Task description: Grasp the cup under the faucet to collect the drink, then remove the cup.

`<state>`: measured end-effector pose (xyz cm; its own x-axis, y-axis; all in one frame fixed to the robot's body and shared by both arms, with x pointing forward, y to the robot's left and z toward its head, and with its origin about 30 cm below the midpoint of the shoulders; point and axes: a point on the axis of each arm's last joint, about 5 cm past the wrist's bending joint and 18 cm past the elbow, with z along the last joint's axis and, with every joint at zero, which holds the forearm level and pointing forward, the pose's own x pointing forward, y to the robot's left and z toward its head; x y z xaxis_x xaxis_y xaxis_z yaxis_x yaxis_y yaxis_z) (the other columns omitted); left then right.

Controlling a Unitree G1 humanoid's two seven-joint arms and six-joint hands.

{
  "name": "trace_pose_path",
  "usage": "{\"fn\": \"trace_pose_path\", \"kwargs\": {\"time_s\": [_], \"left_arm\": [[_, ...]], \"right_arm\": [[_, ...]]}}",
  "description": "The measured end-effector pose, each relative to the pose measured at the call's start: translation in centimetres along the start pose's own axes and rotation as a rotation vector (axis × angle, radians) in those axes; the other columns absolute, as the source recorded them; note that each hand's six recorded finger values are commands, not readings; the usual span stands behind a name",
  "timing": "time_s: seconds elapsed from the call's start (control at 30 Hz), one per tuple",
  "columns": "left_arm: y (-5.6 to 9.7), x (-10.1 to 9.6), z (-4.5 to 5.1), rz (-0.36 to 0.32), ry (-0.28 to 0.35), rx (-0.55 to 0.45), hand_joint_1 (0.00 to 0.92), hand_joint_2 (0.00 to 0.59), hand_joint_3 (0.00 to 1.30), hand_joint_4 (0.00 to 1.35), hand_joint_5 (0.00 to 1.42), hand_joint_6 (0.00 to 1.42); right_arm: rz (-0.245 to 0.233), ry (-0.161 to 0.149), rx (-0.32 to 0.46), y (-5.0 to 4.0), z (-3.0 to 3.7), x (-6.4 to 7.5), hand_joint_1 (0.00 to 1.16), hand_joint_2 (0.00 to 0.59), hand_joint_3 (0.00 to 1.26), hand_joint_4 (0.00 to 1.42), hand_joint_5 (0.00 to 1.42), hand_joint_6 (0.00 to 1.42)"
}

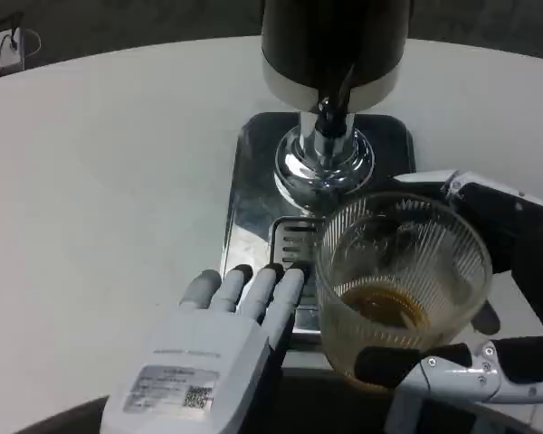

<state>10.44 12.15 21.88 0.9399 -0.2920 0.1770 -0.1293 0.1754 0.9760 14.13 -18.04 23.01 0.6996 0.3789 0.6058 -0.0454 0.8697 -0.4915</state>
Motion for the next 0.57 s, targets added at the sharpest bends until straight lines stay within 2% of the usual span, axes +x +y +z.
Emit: {"fn": "trace_pose_path", "kwargs": {"time_s": [0.57], "left_arm": [[0.14,0.15,-0.15,0.022,0.023,-0.01,0.082,0.087,0.0,0.0,0.0,0.0]], "right_arm": [[0.002,-0.001,0.001,0.02,0.0,0.02,1.16,0.102,0.81,0.99,1.16,1.42]]}}
